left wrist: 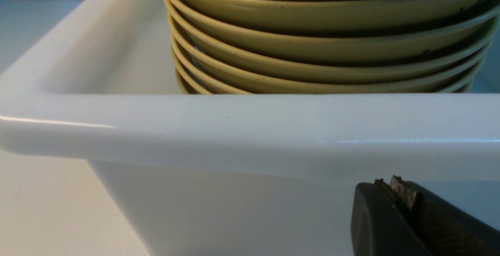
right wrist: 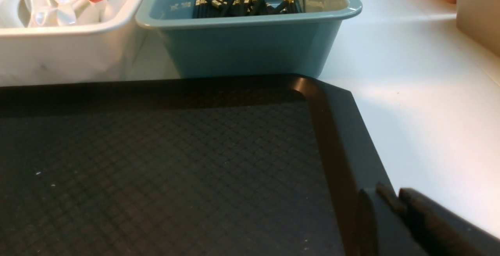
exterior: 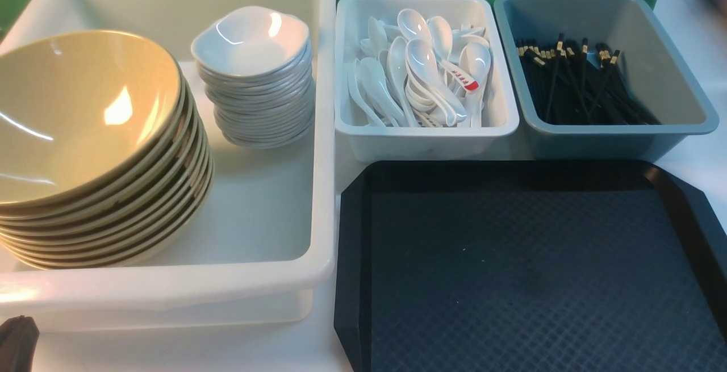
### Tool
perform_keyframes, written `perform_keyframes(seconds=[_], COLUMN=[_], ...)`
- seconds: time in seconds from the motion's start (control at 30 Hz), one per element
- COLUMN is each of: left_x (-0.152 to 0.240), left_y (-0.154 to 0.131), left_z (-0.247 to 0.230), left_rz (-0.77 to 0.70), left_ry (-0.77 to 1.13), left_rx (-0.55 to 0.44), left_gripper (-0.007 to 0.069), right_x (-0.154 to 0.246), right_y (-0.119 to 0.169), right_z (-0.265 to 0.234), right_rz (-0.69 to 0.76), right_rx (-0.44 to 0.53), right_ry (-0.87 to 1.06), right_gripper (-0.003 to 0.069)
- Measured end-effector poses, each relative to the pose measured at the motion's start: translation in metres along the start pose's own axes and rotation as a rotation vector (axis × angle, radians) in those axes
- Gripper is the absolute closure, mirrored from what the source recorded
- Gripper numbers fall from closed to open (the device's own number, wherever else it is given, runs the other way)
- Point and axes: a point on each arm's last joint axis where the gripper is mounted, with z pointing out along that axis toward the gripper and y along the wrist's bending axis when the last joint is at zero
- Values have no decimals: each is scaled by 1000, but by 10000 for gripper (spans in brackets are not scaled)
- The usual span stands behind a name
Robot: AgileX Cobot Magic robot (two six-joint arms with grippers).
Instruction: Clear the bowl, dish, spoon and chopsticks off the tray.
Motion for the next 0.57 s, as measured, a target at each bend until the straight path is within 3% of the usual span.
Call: perform_keyframes(seconds=[0.57], left_x=[0], left_y=[0], left_z=[0], left_rz=[0], left_ry=[0], left_rx=[0], left_gripper=[636], right_x=[0], right_y=[0], right_z=[0], right_rz=[0], right_rx=[0], right_ry=[0], right_gripper=[544])
